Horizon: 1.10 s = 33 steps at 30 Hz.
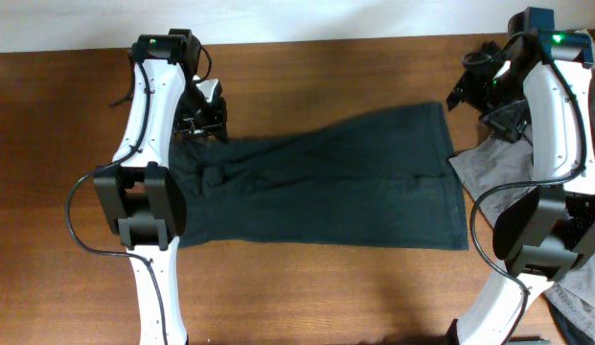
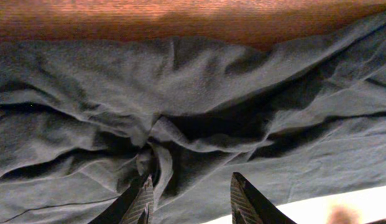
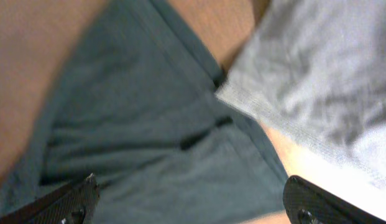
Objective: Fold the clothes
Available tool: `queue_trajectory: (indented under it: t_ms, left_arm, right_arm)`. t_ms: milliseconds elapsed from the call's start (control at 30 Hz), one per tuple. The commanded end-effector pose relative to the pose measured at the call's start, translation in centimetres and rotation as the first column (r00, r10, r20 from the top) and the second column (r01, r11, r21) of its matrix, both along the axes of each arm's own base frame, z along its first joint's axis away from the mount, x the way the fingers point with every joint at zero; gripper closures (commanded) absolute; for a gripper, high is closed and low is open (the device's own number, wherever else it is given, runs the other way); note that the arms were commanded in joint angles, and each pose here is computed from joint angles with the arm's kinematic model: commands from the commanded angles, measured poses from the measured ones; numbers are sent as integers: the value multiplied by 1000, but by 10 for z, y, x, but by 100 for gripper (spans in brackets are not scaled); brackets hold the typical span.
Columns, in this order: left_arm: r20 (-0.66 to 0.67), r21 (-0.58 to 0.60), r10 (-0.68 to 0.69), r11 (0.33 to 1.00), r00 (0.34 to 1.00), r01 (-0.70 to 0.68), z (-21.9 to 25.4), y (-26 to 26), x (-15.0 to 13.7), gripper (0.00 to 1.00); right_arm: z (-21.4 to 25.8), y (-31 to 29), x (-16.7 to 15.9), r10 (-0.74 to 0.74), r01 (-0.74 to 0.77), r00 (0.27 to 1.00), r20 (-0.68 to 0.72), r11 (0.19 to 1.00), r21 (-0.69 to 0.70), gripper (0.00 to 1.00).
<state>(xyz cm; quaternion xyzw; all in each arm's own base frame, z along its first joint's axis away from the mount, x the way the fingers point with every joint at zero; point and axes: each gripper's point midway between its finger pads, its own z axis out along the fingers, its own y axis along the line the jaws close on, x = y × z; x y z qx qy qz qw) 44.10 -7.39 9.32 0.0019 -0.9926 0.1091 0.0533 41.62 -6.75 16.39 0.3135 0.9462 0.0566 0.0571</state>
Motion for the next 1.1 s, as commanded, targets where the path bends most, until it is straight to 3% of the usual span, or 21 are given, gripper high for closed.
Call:
queue_trajectory:
  t_ms: [0, 100, 233, 333, 600, 800, 867, 967, 1067]
  left_arm:
    - [-15, 30, 10, 1000, 1000, -9, 2, 10, -5, 59]
    - [-62, 43, 8, 999, 998, -6, -6, 12, -14, 52]
    - [-142, 47, 10, 999, 990, -3, -24, 13, -31, 51]
    - [-192, 39, 12, 999, 981, -4, -37, 12, -42, 40]
    - [-249, -42, 20, 999, 968, -32, -51, -3, -55, 41]
    - [-240, -41, 19, 999, 971, -30, -52, -2, -53, 55]
    - [-233, -34, 19, 999, 972, -27, -53, -1, -51, 68]
    - [-231, -19, 18, 1000, 973, -23, -54, 2, -51, 97]
    - [-224, -20, 17, 1000, 974, -23, -54, 1, -50, 99]
  right_arm:
    - [3, 2, -8, 7, -7, 1000, -27, 1000, 0, 1]
    - [1, 4, -15, 36, -35, 998, -57, 999, 4, 1]
    - [-2, 5, -20, 64, -64, 995, -77, 998, 7, 1]
    - [-4, 3, -21, 78, -78, 993, -84, 997, -3, 1]
    - [-4, 1, -21, 76, -78, 993, -88, 997, -18, 1]
    - [-4, 1, -21, 76, -78, 993, -87, 997, -18, 1]
    - [-4, 1, -21, 76, -78, 993, -87, 997, -18, 1]
    - [-4, 1, -21, 76, -78, 993, -87, 997, -18, 1]
    - [-4, 1, -21, 76, -78, 993, -87, 997, -18, 1]
